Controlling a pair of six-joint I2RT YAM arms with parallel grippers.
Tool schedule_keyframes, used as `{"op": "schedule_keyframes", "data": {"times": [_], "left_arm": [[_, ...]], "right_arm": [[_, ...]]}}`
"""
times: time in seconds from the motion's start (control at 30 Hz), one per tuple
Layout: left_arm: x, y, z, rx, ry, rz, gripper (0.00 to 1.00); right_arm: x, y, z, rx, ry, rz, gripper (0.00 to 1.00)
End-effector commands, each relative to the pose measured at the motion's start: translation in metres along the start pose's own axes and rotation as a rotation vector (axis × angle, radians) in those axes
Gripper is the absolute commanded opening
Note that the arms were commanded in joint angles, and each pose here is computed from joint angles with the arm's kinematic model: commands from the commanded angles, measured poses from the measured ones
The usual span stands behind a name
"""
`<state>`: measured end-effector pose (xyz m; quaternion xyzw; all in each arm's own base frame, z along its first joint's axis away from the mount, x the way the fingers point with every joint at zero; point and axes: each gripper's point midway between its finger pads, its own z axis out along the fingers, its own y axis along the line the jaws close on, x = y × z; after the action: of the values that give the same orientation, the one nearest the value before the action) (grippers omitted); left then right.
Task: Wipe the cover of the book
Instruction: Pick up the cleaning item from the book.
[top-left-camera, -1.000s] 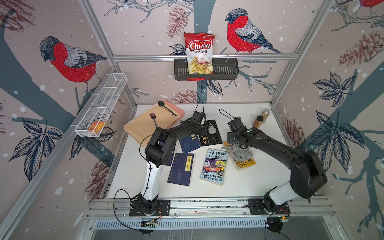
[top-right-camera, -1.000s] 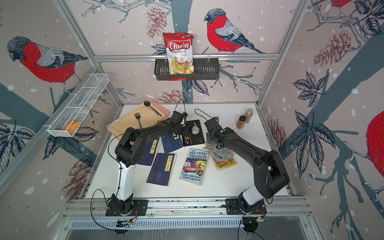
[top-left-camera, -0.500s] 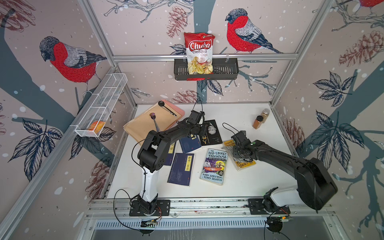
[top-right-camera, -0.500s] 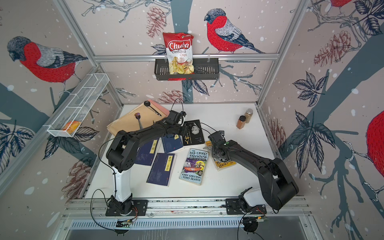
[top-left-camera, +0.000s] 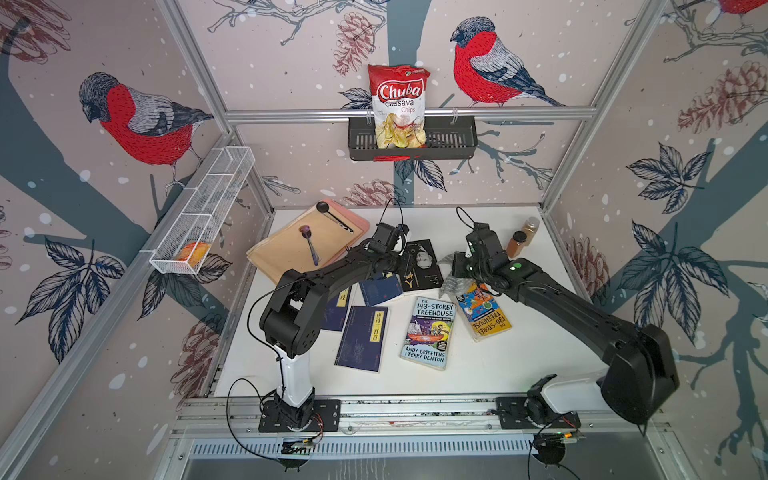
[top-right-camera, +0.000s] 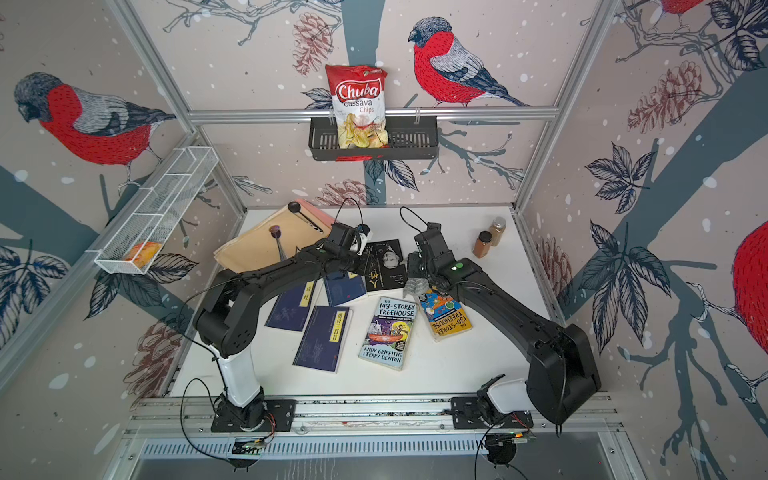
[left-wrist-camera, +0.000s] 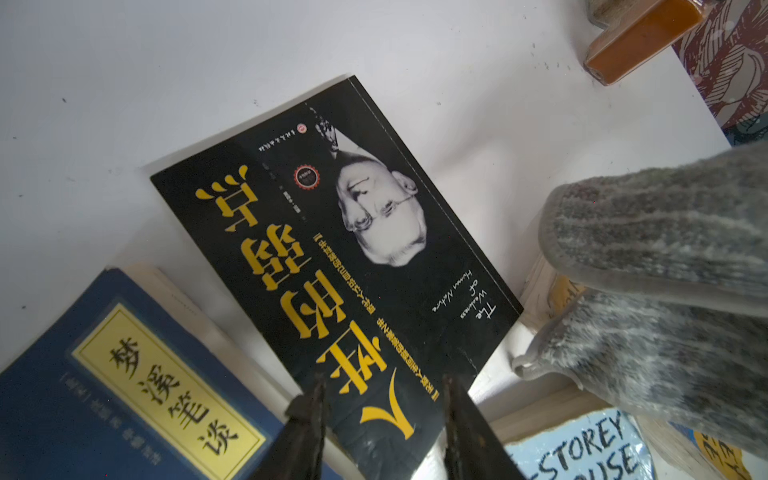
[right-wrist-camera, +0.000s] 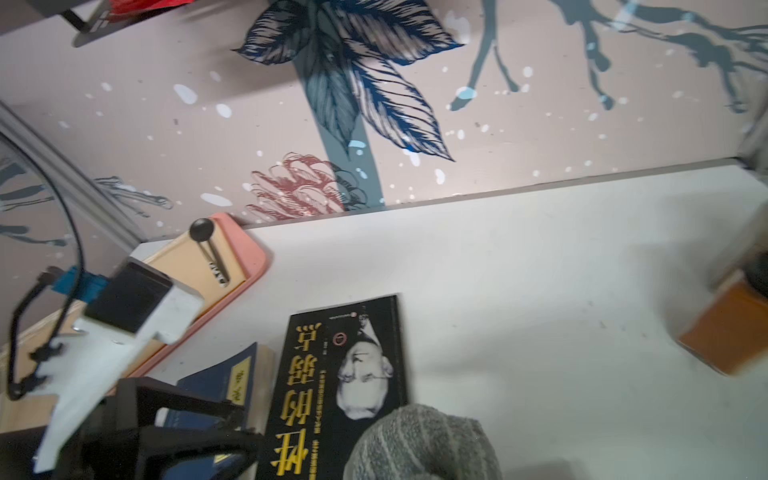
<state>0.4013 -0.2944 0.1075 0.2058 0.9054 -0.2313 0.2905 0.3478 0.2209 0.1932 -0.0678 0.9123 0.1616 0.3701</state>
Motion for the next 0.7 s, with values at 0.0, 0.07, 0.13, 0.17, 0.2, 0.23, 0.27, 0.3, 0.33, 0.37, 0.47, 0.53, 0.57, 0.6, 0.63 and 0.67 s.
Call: {"op": "schedule_keyframes", "data": {"times": [0.0,0.07,0.13,0.17,0.2,0.23,0.27,0.3,0.33,0.37,0.47,0.53,0.57,0.6,0.63,0.67], "left_arm": [[-0.004,0.002,-0.01,-0.013,-0.03,-0.001,0.46],[-0.002,0.006,-0.017,-0.029,-0.036,-0.008,0.47],[-0.001,0.012,-0.023,-0.042,-0.044,-0.022,0.47],[-0.001,0.015,-0.027,-0.045,-0.051,-0.031,0.47],[0.0,0.017,-0.03,-0.047,-0.058,-0.038,0.47],[-0.001,0.018,-0.033,-0.05,-0.066,-0.042,0.47],[-0.001,0.021,-0.035,-0.052,-0.07,-0.049,0.47],[-0.001,0.022,-0.037,-0.054,-0.074,-0.052,0.47],[0.0,0.024,-0.038,-0.057,-0.075,-0.055,0.47],[0.0,0.025,-0.038,-0.059,-0.074,-0.057,0.47],[0.002,0.027,-0.037,-0.065,-0.07,-0.059,0.47],[0.002,0.027,-0.036,-0.07,-0.07,-0.06,0.47],[0.001,0.029,-0.036,-0.076,-0.073,-0.061,0.47],[-0.001,0.03,-0.036,-0.08,-0.077,-0.063,0.47],[-0.002,0.03,-0.035,-0.081,-0.08,-0.063,0.47],[-0.005,0.03,-0.034,-0.081,-0.089,-0.066,0.47]], "right_arm": [[-0.029,0.037,0.002,-0.154,-0.047,-0.059,0.09],[-0.043,0.052,0.003,-0.21,-0.067,-0.077,0.1],[-0.057,0.065,0.004,-0.263,-0.094,-0.09,0.1],[-0.064,0.071,0.005,-0.285,-0.109,-0.097,0.1],[-0.069,0.076,0.006,-0.307,-0.12,-0.102,0.1],[-0.072,0.079,0.008,-0.323,-0.126,-0.102,0.1],[-0.074,0.079,0.012,-0.334,-0.129,-0.102,0.1],[-0.072,0.077,0.02,-0.331,-0.125,-0.096,0.1],[-0.068,0.073,0.028,-0.321,-0.112,-0.091,0.1],[-0.06,0.067,0.04,-0.305,-0.083,-0.088,0.1],[-0.026,0.044,0.073,-0.229,0.035,-0.069,0.1],[0.0,0.031,0.087,-0.183,0.101,-0.073,0.1],[0.014,0.026,0.092,-0.165,0.129,-0.078,0.1],[0.026,0.022,0.095,-0.154,0.154,-0.083,0.1],[0.035,0.02,0.095,-0.15,0.171,-0.086,0.1],[0.044,0.017,0.096,-0.147,0.19,-0.086,0.1]]}}
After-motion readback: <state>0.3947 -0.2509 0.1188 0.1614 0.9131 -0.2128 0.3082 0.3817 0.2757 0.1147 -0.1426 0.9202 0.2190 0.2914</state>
